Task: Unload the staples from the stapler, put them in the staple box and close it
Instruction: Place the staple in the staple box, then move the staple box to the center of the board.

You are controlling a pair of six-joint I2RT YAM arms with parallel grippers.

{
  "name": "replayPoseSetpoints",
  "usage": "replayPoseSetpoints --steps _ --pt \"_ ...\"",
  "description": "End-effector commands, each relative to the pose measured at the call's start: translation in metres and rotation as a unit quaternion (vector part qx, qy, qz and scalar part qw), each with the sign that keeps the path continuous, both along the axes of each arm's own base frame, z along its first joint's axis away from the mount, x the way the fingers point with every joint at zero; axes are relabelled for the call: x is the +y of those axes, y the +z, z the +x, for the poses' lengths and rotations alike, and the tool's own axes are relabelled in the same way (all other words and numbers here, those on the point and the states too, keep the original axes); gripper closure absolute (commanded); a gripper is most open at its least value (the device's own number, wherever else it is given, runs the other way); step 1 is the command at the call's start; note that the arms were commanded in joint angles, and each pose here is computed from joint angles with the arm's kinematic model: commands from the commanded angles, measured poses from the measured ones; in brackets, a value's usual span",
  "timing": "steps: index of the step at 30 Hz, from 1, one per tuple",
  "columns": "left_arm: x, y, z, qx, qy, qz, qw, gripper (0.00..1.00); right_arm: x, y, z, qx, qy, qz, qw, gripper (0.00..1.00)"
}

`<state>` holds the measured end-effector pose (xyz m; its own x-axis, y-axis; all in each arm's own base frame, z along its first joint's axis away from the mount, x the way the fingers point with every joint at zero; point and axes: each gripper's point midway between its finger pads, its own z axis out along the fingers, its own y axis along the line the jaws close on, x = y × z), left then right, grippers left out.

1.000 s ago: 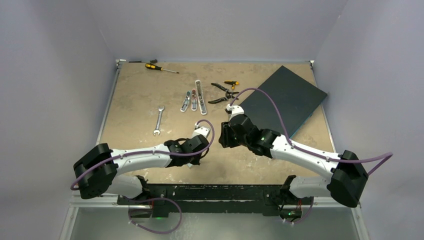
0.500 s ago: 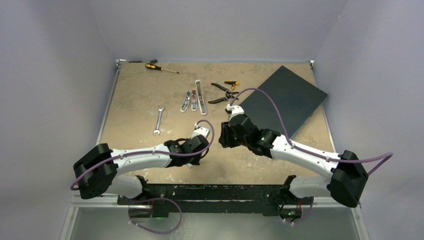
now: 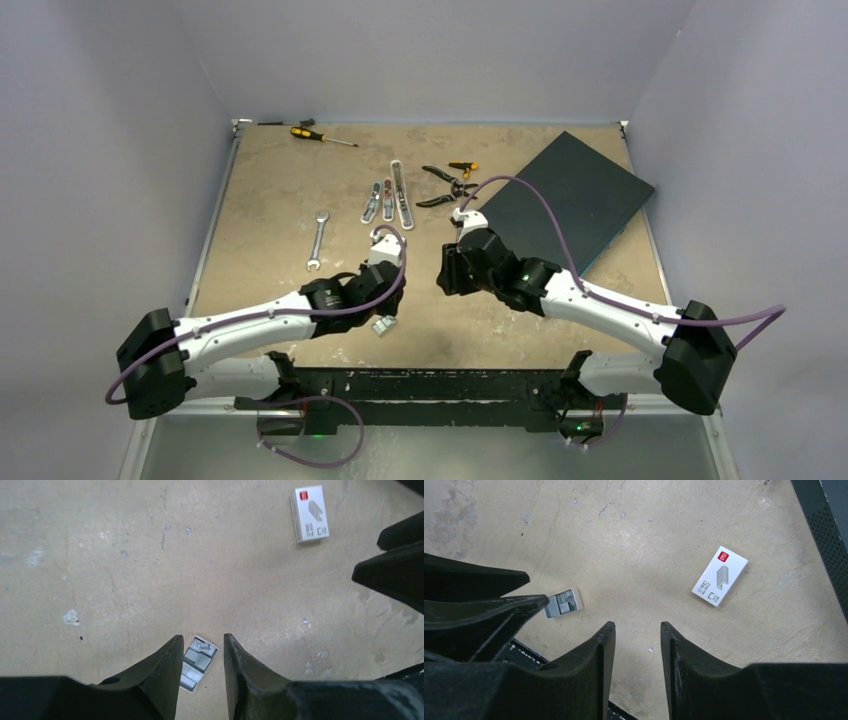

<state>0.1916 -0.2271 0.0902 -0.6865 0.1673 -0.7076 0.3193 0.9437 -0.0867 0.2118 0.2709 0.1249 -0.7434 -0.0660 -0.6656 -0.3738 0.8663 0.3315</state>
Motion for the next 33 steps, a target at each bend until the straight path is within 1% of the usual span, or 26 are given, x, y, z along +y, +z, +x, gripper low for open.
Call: replayPoseSetpoints --steps 1,6,10,13,15,16,17,19,21,23,29,33 --pt "0.019 0.03 0.013 -0.047 0.089 -0.041 0.994 0.65 0.011 0.016 0.001 -0.013 0.015 0.036 0.999 0.58" --pt "0.042 0.02 0.01 -0.043 0.154 -0.057 0.985 0.6 0.025 0.01 -0.001 -0.007 0.041 0.054 0.998 0.58" --pt "0.062 0.01 0.011 -0.031 0.195 -0.065 0.978 0.58 0.042 0.002 0.006 -0.006 0.064 0.045 0.997 0.58" --pt "0.078 0.008 0.015 -0.015 0.221 -0.087 0.971 0.56 0.05 -0.004 0.009 0.003 0.07 0.043 0.997 0.58" --pt "0.087 0.008 0.017 -0.014 0.237 -0.095 0.967 0.52 0.047 -0.012 0.008 0.026 0.052 0.035 0.998 0.57" --pt "0.091 0.01 0.017 -0.016 0.243 -0.096 0.965 0.51 0.041 -0.014 0.013 0.023 0.032 0.021 0.999 0.57" --pt "0.092 0.011 0.018 -0.017 0.246 -0.095 0.964 0.49 0.033 -0.017 0.02 0.019 0.007 0.001 1.0 0.54" --pt "0.093 0.014 0.018 -0.019 0.246 -0.091 0.965 0.48 0.018 -0.02 0.032 0.017 -0.038 -0.027 0.999 0.41" --pt "0.092 0.015 0.02 -0.021 0.244 -0.085 0.966 0.47 0.006 -0.027 0.044 0.031 -0.07 -0.045 0.996 0.33" --pt "0.092 0.014 0.022 -0.022 0.241 -0.078 0.967 0.46 0.0 -0.03 0.051 0.034 -0.091 -0.057 0.994 0.27" --pt "0.093 0.017 0.024 -0.025 0.238 -0.065 0.969 0.44 -0.013 -0.034 0.067 0.043 -0.145 -0.063 0.986 0.19" --pt "0.094 0.022 0.025 -0.032 0.233 -0.062 0.97 0.44 -0.022 -0.053 0.068 0.08 -0.185 -0.092 0.975 0.14"
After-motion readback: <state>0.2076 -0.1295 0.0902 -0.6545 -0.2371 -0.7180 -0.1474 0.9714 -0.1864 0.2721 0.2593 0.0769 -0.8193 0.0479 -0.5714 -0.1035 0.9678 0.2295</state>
